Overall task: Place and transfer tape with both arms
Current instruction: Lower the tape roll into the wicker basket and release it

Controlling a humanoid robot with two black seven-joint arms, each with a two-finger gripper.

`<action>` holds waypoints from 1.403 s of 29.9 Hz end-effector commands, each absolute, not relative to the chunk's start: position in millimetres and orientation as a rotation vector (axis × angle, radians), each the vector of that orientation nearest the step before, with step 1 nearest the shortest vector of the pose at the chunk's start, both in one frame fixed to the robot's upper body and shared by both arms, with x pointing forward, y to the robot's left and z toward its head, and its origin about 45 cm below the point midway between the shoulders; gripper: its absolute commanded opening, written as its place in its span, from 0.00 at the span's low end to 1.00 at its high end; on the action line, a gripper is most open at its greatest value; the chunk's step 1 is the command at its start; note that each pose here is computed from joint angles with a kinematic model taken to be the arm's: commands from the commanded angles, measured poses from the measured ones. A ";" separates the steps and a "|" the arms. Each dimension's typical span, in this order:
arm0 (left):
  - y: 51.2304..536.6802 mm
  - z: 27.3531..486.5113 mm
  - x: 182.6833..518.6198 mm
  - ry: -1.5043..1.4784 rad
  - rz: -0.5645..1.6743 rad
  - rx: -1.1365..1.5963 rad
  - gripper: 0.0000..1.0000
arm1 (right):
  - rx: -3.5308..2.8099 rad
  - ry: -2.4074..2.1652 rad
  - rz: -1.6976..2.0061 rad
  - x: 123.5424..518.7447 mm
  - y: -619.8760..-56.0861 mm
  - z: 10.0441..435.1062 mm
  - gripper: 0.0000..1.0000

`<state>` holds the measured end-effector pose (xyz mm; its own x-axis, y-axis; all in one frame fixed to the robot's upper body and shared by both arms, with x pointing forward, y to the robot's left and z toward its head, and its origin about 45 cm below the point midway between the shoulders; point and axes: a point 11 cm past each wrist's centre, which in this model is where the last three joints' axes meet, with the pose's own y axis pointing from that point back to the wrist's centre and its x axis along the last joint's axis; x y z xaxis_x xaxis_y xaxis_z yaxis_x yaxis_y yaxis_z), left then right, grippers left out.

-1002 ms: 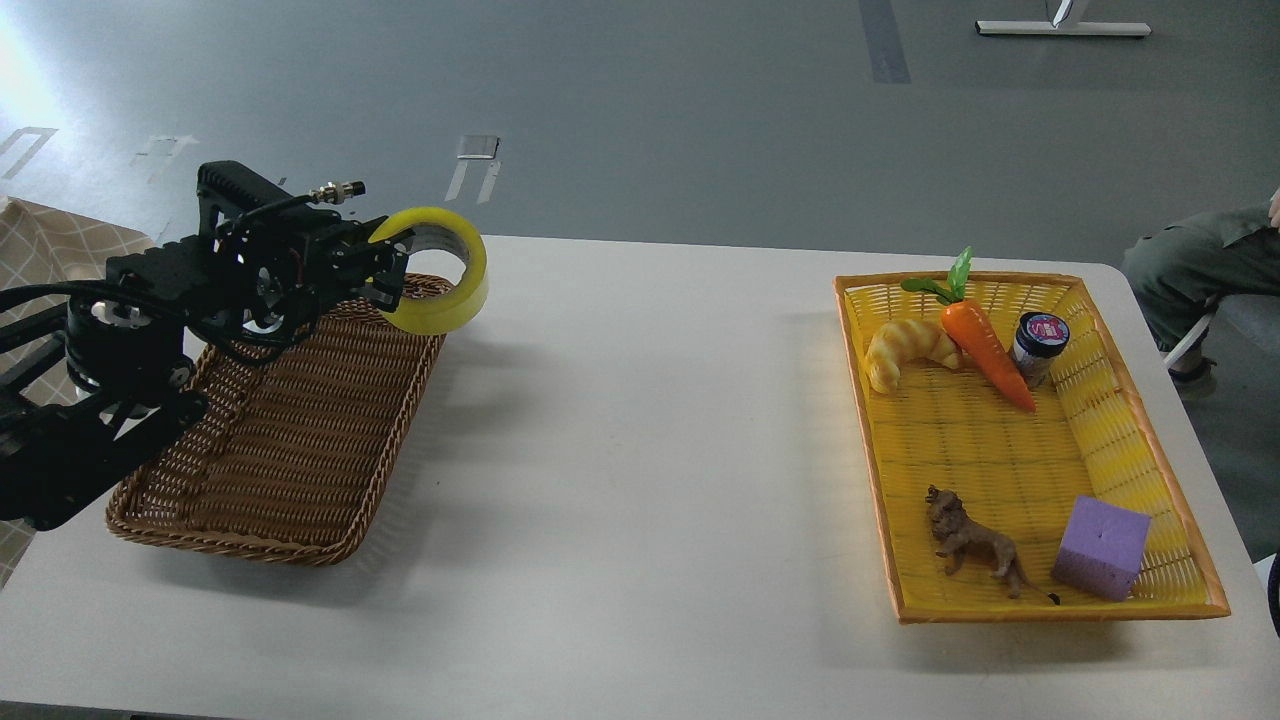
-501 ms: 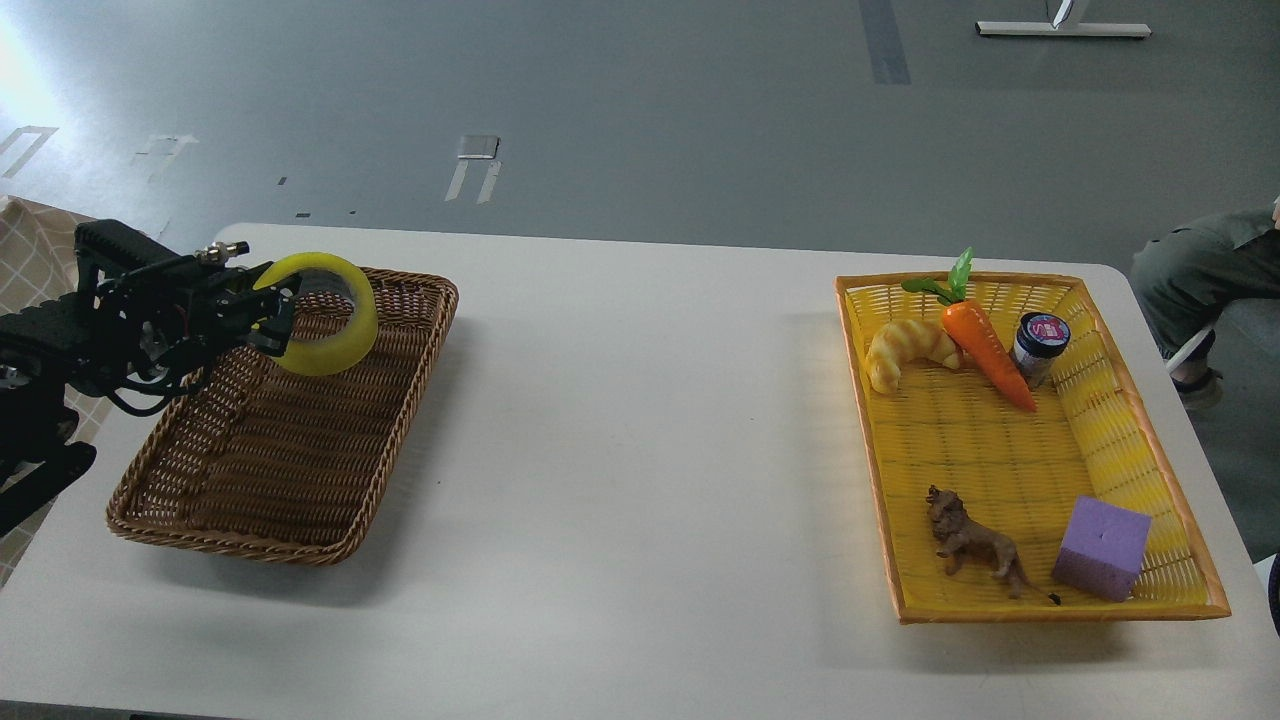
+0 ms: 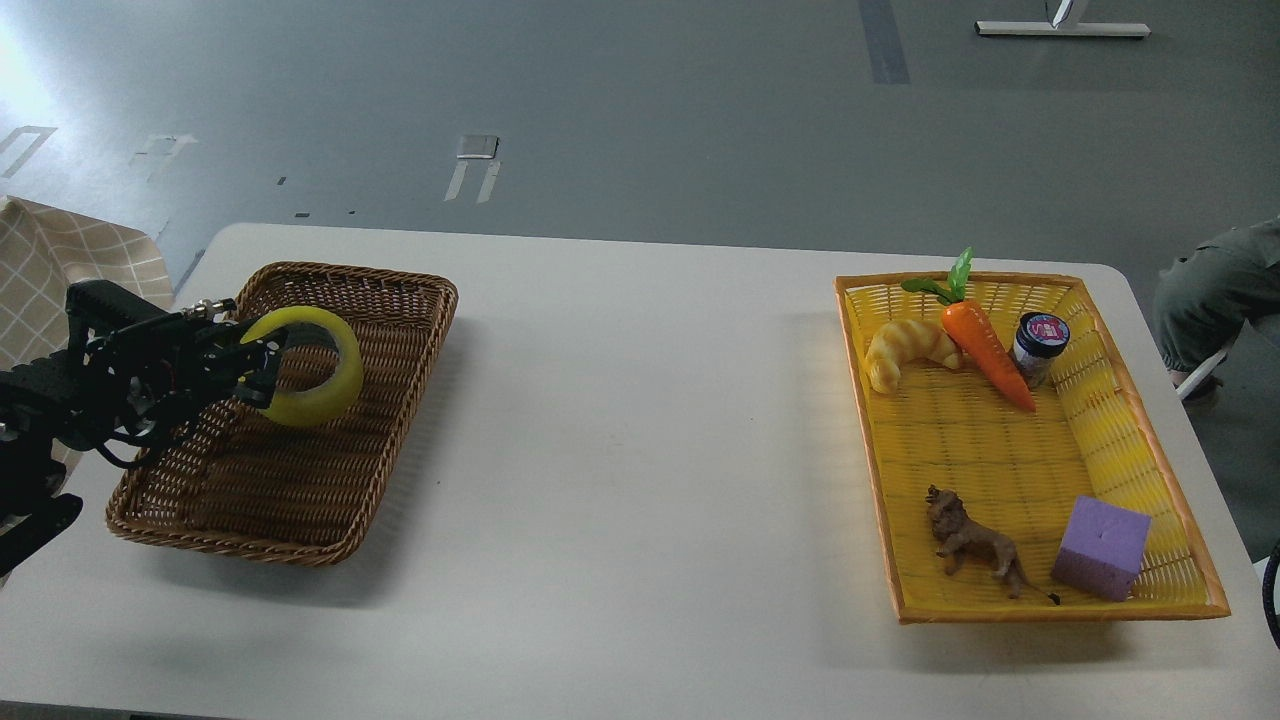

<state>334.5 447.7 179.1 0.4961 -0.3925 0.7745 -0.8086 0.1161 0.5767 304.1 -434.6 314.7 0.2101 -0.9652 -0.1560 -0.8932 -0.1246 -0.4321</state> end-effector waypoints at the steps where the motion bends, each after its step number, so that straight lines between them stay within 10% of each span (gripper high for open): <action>1: 445.1 175.5 333.0 -1.091 0.410 1.487 0.12 | -2.061 1.723 -0.224 303.5 -434.8 314.3 1.00; 30: 461.3 154.2 319.3 -1.080 0.349 1.476 0.19 | -2.059 1.733 -0.223 301.9 -436.8 313.3 1.00; 36: 462.5 155.3 321.2 -1.098 0.366 1.473 0.33 | -2.060 1.730 -0.227 301.0 -436.3 314.3 1.00; 42: 461.3 158.8 323.2 -1.132 0.383 1.460 0.85 | -2.064 1.736 -0.219 299.4 -436.3 311.6 1.00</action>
<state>322.3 461.5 157.0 0.4878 -0.4135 0.7688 -0.7942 0.1555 0.5875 300.0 -436.5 313.0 0.2030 -0.9672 -0.1525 -0.8971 -0.1213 -0.4248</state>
